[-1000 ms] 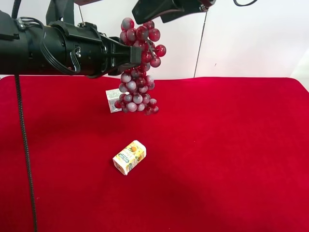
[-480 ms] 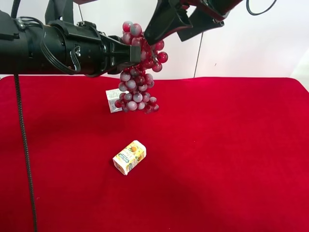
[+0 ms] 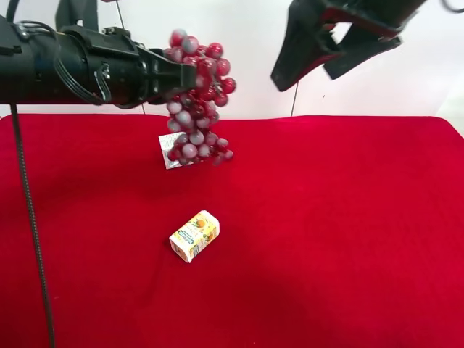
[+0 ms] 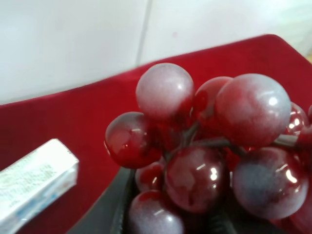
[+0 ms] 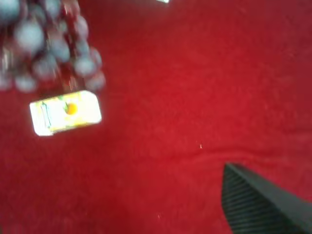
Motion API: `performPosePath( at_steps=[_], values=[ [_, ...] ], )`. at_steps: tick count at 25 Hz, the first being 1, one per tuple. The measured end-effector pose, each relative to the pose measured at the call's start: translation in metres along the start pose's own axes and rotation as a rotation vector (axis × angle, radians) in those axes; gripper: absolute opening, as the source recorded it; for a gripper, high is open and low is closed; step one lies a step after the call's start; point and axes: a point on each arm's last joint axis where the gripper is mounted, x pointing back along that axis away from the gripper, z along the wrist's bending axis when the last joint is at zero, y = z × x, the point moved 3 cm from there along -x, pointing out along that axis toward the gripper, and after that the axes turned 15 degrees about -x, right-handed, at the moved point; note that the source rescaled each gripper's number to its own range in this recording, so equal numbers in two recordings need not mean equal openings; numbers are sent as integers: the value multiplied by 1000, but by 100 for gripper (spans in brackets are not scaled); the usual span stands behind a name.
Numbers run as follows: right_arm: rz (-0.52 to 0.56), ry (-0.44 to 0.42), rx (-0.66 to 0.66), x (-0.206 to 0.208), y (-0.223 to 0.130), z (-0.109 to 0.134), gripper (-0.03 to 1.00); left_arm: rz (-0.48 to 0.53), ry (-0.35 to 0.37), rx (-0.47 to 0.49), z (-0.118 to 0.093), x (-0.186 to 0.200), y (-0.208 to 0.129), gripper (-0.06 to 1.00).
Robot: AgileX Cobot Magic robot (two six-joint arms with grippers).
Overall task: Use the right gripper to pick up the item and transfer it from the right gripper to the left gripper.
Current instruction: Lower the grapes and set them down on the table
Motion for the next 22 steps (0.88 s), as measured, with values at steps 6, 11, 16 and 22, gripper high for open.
performPosePath(
  at_steps=[6,11,16,22],
  values=[
    [-37,-58,-42,23,-8,-3,87,49,36,-37,32,0,-6,0],
    [2,-81,-61,20,-27,-8,87,148,38,-50,62,-1,-22,0],
    [96,-95,-84,4,-62,-16,87,266,38,-34,89,-3,-45,0],
    [89,-139,-73,10,-111,-27,87,348,48,-58,107,-1,-59,0]
  ],
)
